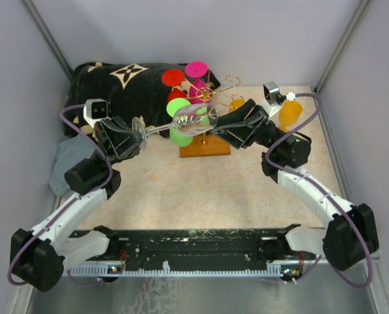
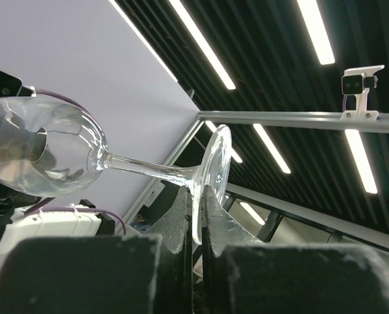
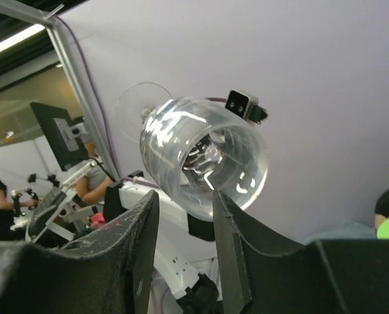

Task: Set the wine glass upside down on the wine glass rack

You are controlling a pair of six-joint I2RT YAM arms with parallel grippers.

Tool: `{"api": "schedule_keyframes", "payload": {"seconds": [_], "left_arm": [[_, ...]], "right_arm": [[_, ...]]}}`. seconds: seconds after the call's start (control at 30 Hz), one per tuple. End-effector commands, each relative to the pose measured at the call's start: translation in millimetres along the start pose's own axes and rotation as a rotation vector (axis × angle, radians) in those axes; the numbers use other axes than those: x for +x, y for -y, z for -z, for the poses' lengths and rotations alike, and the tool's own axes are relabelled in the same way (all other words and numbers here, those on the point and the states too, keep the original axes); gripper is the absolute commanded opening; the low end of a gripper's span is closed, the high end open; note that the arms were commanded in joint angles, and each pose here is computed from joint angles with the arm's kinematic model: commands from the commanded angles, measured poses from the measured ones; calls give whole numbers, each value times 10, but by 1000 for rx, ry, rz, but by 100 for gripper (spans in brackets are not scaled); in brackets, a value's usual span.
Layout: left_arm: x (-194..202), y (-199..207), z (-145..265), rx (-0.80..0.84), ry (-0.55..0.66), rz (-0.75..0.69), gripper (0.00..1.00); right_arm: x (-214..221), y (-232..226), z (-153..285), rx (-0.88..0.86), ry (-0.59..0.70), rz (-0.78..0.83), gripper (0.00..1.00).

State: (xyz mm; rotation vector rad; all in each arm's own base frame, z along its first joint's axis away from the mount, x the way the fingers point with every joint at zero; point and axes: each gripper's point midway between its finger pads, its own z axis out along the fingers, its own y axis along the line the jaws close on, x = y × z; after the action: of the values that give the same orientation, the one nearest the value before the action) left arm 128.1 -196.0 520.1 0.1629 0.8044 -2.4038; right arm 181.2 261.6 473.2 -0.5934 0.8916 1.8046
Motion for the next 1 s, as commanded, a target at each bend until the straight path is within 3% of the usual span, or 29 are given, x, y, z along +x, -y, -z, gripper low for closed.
{"api": "schedule_keyframes", "payload": {"seconds": [0.0,0.4,0.67,0.97], "left_arm": [[22,375,-94,100,6,-123,0],[125,37,-161,-148,-93,-200,0],[93,-262,-162,-320,-129,-174,0],[90,-775,-103,-522,-163,-53,0]], "right_arm": [[30,39,82,97,-57,152,39],[-10,539,750,640,-35,331,39],[-365,587,1217,949,89,450,39],[-525,571,1435,1088,121,502,39]]}}
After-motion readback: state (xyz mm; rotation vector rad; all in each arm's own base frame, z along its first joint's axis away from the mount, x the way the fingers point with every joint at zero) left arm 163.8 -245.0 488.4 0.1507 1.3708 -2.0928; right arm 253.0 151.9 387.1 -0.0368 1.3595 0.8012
